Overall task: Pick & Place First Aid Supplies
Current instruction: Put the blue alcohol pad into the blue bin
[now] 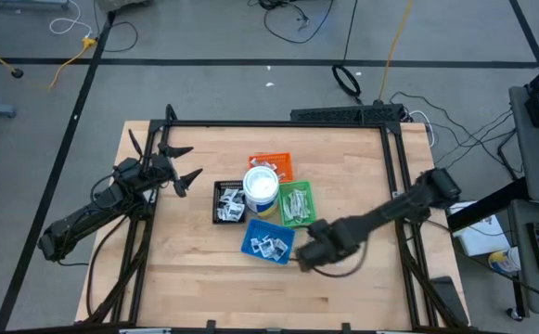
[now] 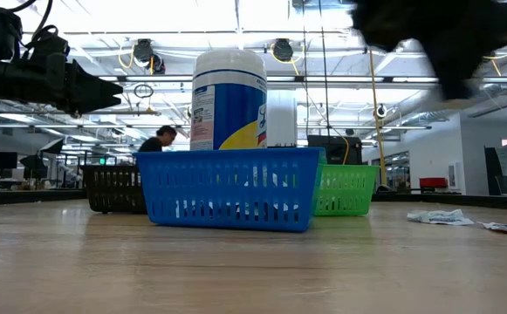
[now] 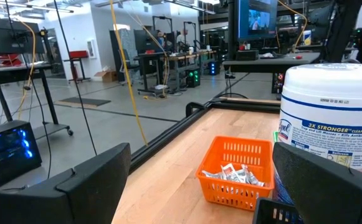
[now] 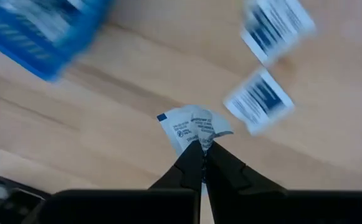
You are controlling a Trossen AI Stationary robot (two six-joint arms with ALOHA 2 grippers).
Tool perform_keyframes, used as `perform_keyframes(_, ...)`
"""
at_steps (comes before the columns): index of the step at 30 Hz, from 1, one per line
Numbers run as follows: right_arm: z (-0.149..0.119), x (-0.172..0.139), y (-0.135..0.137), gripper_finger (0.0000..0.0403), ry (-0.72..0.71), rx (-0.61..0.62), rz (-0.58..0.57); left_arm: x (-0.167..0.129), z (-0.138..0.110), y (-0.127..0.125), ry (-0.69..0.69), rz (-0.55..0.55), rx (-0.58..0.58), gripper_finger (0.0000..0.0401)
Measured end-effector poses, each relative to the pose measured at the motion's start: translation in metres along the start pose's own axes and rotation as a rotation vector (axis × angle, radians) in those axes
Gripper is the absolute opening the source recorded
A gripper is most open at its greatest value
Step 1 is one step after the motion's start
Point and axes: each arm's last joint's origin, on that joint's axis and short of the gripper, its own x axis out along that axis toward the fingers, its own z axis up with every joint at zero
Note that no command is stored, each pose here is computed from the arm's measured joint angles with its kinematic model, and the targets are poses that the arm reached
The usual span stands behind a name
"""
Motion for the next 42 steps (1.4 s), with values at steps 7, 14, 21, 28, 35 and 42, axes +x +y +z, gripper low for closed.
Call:
perform_keyframes(7, 0.045, -0.001, 0.05, 0.0002, -0.02, -0.088, 0.065, 0.0, 0.0, 0.0, 0.0, 0.0, 0.0, 0.0397)
perform_keyframes(14, 0.081, -0.011, 0.087, 0.0002, -0.057, -0.21, 0.147, 0.0, 0.0, 0.0, 0.0, 0.0, 0.0, 0.0397)
perform_keyframes(21, 0.098, -0.011, 0.1, 0.0002, -0.075, -0.247, 0.171, 0.0, 0.0, 0.0, 0.0, 0.0, 0.0, 0.0397)
perform_keyframes(28, 0.087, 0.012, 0.099, 0.0002, -0.098, -0.29, 0.137, 0.0, 0.0, 0.0, 0.0, 0.0, 0.0, 0.0397)
perform_keyframes(35, 0.076, 0.043, 0.094, 0.0002, -0.107, -0.324, 0.118, 0.0, 0.0, 0.0, 0.0, 0.0, 0.0, 0.0397)
perform_keyframes(42, 0.074, 0.056, 0.092, 0.0011, -0.108, -0.331, 0.131, 0.0, 0.0, 0.0, 0.0, 0.0, 0.0, 0.0397)
